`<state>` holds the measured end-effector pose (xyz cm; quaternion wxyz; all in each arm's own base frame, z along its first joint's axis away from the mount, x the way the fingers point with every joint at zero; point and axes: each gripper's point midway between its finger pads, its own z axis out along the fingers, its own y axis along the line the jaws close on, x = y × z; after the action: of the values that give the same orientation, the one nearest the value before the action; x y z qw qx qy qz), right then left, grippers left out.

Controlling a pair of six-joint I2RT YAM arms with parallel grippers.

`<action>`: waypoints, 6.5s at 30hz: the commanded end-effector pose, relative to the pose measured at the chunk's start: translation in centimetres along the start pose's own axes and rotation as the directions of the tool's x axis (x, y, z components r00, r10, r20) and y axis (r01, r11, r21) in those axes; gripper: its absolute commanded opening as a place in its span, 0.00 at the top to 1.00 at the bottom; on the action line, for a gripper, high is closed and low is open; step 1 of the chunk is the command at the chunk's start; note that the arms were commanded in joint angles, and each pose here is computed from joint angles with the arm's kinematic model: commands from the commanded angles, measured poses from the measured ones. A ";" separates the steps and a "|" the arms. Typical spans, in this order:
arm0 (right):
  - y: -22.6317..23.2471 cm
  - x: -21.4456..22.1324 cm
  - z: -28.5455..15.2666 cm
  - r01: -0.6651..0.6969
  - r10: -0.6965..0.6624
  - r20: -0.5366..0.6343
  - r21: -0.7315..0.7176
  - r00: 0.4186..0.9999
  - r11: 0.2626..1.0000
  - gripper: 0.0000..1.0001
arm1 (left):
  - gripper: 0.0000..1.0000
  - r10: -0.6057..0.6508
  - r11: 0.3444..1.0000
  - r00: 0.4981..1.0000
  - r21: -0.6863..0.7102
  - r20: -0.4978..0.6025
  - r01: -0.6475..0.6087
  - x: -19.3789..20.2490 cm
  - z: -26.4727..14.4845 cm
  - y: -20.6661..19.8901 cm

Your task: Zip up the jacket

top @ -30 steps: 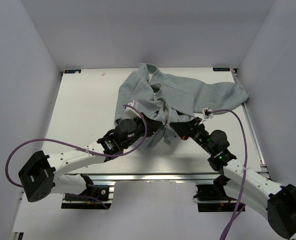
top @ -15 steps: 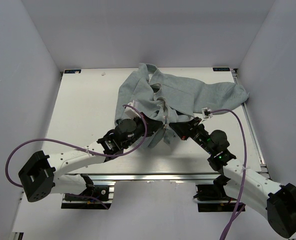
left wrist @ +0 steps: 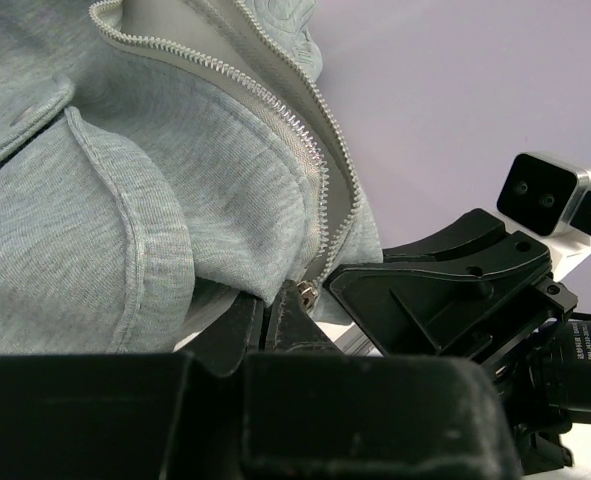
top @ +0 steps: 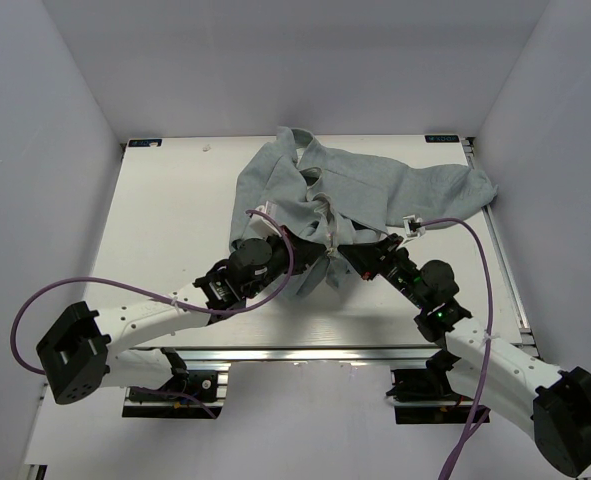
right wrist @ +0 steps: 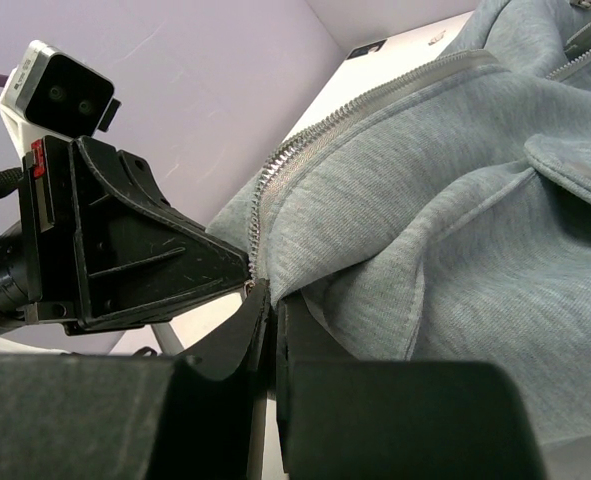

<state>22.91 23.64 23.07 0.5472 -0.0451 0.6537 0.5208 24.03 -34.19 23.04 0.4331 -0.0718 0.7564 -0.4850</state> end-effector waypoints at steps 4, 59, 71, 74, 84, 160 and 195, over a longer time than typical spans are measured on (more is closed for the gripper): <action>1.3 -1.2 -0.5 0.040 -0.038 0.044 -0.047 0.998 0.998 1.00 | 1.00 -0.030 0.996 0.999 0.084 0.039 0.026 -1.4 -1.2 -2.4; 2.4 -2.1 0.0 0.030 -0.025 0.064 -0.089 0.998 0.996 1.00 | 1.00 0.007 0.994 0.999 0.106 0.032 -0.010 -1.3 -1.4 -2.7; 3.0 -2.9 0.4 0.032 -0.022 0.089 -0.105 0.996 0.994 1.00 | 1.00 0.012 0.992 1.000 0.125 0.001 -0.012 -0.6 -1.3 -2.9; 3.1 -3.2 0.4 0.037 -0.026 0.099 -0.112 0.995 0.993 1.00 | 1.00 0.010 0.994 1.000 0.112 0.001 -0.010 -0.5 -1.4 -2.5; 1.5 -0.9 -1.1 0.058 -0.057 0.017 -0.045 0.998 0.997 1.00 | 1.00 0.010 0.995 0.996 0.094 0.089 -0.018 -2.8 -2.8 -2.6; 4.2 -3.2 -0.1 -0.015 0.028 0.086 -0.152 0.996 0.988 1.00 | 1.00 0.006 0.988 1.000 0.154 -0.013 -0.004 -0.3 -1.6 -3.3; 5.2 -2.7 -1.1 -0.034 0.041 0.036 -0.171 0.999 0.985 1.00 | 1.00 -0.007 0.985 0.999 0.172 0.037 0.001 -1.4 -2.8 -3.4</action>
<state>20.92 23.74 23.86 0.5185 -0.0510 0.6512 0.5518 22.42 -33.48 24.77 0.4405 -0.0488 0.7297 -0.5207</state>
